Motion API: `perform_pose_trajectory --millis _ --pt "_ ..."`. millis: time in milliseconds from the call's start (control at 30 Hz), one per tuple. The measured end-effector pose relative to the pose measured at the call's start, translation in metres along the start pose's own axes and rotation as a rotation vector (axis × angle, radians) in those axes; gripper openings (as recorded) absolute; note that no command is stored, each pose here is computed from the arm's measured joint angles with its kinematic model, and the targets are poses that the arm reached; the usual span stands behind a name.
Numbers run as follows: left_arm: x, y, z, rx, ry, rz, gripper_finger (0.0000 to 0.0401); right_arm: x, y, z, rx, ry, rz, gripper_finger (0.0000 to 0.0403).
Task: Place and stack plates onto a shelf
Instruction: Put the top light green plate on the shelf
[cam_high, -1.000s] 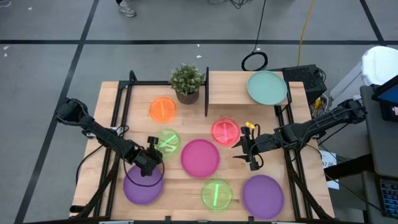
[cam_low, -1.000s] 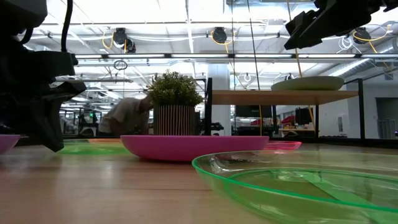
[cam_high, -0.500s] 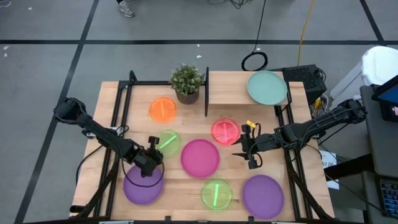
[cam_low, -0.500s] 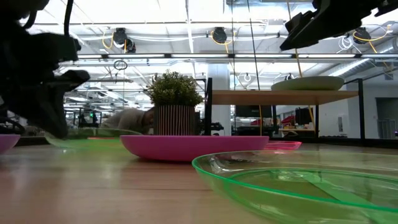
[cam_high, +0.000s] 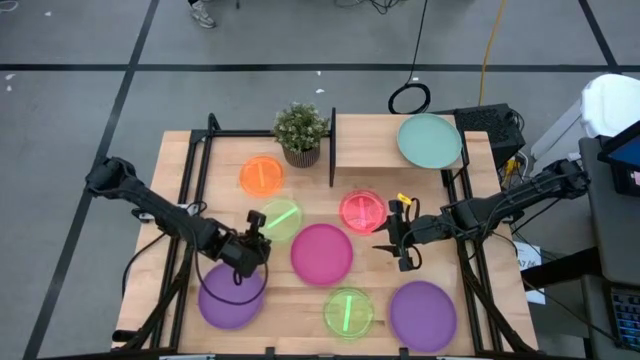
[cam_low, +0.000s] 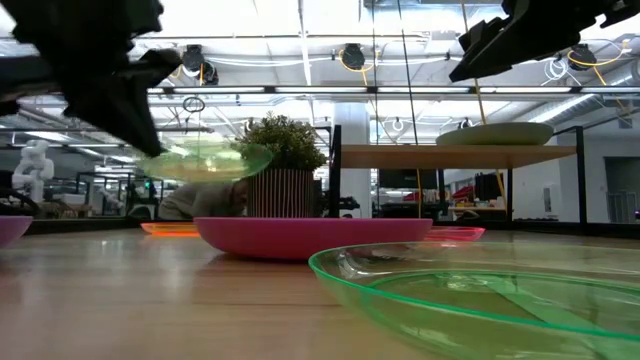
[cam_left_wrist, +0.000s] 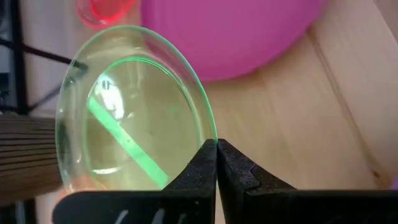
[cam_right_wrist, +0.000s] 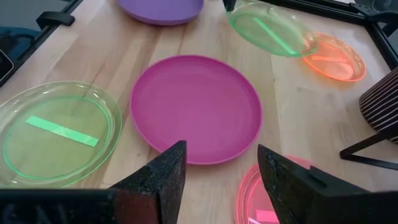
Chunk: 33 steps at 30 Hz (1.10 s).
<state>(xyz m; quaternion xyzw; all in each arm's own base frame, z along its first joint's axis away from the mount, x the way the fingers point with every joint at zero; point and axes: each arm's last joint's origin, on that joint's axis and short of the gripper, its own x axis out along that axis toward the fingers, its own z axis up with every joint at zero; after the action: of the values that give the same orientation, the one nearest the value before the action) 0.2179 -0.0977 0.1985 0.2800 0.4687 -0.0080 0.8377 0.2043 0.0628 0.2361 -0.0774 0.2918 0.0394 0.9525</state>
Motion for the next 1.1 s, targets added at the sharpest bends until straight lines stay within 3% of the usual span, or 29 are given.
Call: perform_pose_trajectory --millis 300,567,767,900,1100 --pt "-0.007 0.034 0.025 0.083 -0.072 0.064 0.0003 -0.001 0.002 0.002 0.119 -0.022 -0.010 0.0178" --pt "-0.006 0.082 0.037 0.175 -0.090 0.174 0.0003 -0.005 0.008 -0.001 0.164 0.003 -0.009 0.0178" --pt "-0.015 0.107 0.048 0.190 -0.134 0.219 0.0003 -0.009 0.018 -0.014 0.292 0.124 0.003 0.0178" --pt "-0.019 0.121 0.057 0.229 -0.188 0.249 0.0003 -0.014 0.025 -0.022 0.361 0.167 -0.060 0.0178" --pt "-0.016 0.146 0.066 0.247 -0.247 0.311 0.0003 -0.018 0.033 -0.022 0.312 0.100 -0.160 0.0177"
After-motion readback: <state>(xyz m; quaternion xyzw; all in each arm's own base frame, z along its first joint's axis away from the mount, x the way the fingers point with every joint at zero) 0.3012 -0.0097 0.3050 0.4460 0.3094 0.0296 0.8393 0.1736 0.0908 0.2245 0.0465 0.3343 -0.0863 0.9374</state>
